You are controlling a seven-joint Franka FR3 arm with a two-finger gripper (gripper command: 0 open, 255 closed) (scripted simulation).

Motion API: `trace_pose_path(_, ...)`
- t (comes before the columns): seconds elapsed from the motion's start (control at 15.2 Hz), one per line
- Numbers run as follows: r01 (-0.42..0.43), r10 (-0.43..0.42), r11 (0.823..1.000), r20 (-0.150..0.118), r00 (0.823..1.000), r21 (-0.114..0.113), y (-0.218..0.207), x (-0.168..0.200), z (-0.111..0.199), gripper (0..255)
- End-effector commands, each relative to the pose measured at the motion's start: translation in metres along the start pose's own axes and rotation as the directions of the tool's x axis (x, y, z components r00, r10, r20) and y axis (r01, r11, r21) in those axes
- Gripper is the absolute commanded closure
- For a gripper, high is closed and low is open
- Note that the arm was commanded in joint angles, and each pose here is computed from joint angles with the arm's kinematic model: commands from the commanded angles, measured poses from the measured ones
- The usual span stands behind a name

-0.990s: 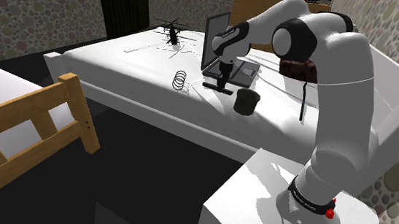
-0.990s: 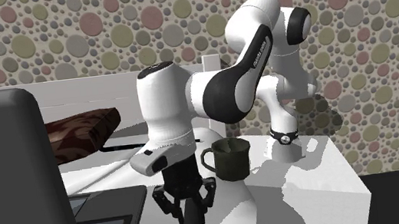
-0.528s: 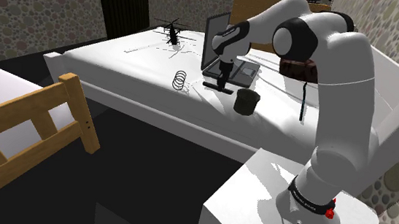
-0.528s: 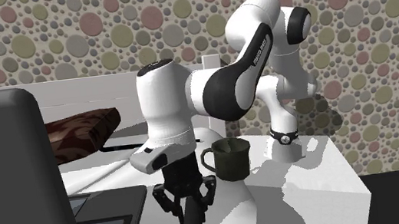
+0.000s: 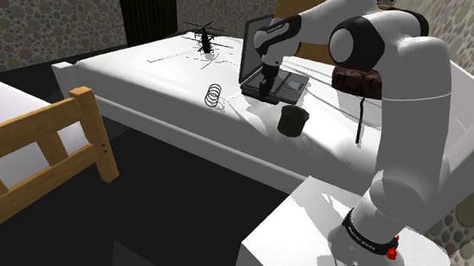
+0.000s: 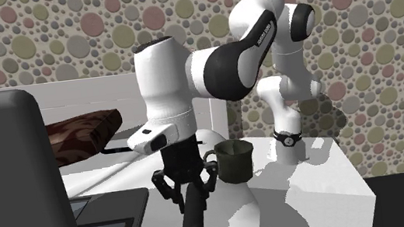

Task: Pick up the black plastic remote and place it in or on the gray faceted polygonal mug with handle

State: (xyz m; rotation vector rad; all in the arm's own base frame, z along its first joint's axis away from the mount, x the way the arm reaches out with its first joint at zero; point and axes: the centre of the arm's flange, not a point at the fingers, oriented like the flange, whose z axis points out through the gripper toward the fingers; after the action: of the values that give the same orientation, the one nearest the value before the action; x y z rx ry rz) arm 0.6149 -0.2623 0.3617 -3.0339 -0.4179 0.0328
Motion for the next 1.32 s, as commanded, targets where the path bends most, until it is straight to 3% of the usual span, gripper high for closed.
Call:
trace_pose_path(0.0,0.000,0.000,1.000,0.000,1.000,0.000,0.000,-0.001,-0.011,255)
trace_pose_path(1.25,0.000,0.000,1.000,0.000,1.000,0.000,-0.008,-0.002,-0.111,255)
